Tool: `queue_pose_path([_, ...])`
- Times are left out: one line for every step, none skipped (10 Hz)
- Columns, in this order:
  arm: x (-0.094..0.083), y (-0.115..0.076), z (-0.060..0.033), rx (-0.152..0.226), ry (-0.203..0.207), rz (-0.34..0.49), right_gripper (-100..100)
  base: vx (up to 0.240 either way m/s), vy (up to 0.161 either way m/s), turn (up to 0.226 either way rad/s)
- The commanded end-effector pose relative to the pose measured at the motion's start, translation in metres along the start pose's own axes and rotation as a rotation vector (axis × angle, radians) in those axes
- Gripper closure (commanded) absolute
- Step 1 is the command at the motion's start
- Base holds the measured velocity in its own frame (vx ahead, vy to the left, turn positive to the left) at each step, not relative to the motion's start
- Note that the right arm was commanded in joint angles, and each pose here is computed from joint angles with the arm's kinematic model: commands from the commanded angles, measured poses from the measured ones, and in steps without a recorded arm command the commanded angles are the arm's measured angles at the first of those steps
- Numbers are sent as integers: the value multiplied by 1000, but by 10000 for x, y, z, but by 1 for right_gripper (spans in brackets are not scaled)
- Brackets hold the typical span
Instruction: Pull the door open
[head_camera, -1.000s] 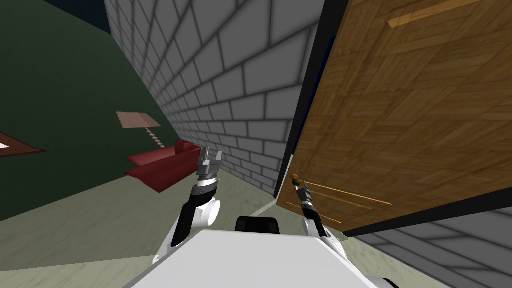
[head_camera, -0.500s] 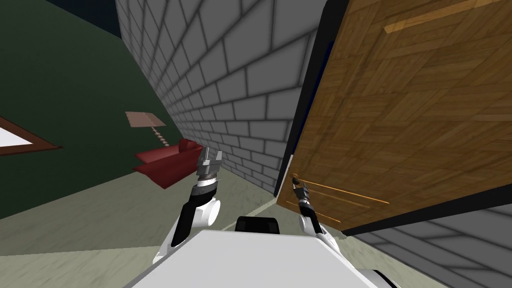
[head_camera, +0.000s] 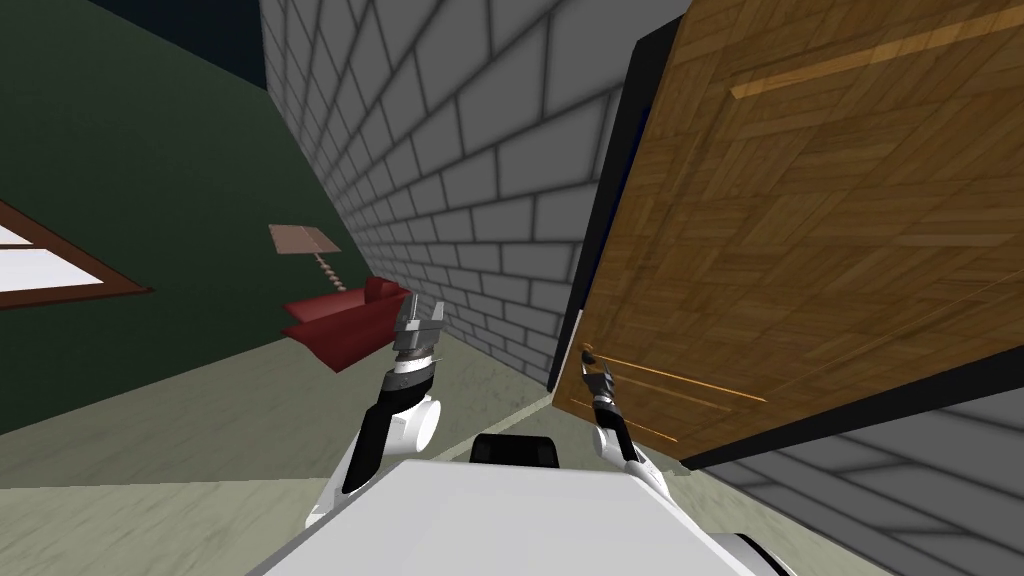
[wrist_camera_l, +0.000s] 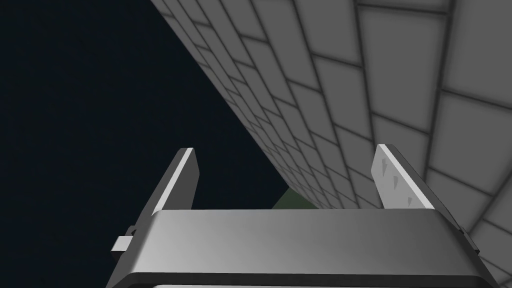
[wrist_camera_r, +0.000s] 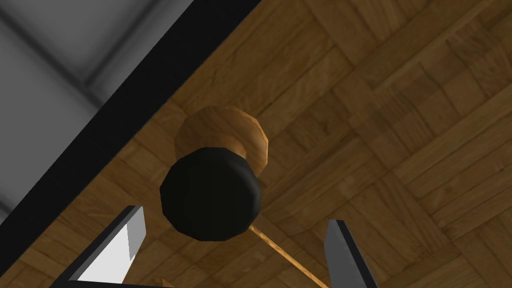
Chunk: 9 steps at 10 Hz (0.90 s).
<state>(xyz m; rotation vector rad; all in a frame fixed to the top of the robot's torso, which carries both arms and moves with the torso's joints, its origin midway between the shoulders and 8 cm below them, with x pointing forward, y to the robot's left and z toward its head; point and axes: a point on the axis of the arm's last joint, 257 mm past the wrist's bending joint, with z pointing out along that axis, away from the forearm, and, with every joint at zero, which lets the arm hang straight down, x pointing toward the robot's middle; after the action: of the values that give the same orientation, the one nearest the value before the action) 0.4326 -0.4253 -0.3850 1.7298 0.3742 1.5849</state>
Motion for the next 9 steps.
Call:
queue_pose_path([11,-16,3,-1,-3,39,-100,-40,-9,15])
queue_pose_path([34,-48,15,-3,-8,98,-100,-53,-11,28])
queue_pose_path([57,-81,26,-5,-13,144,-100,-75,-18,43])
queue_pose_path([57,-81,26,-5,-13,158,-100,-55,-15,18])
queue_pose_path([80,-114,36,-6,-18,214,-100,-57,-6,22])
queue_pose_path([103,-147,46,-8,-22,260,-100,-83,-13,40])
queue_pose_path([103,-147,46,-8,-22,276,-100,-60,-13,19])
queue_pose_path([126,-179,55,-10,-27,327,-100,-55,-6,24])
queue_pose_path([126,-179,55,-10,-27,333,-100,-43,-5,12])
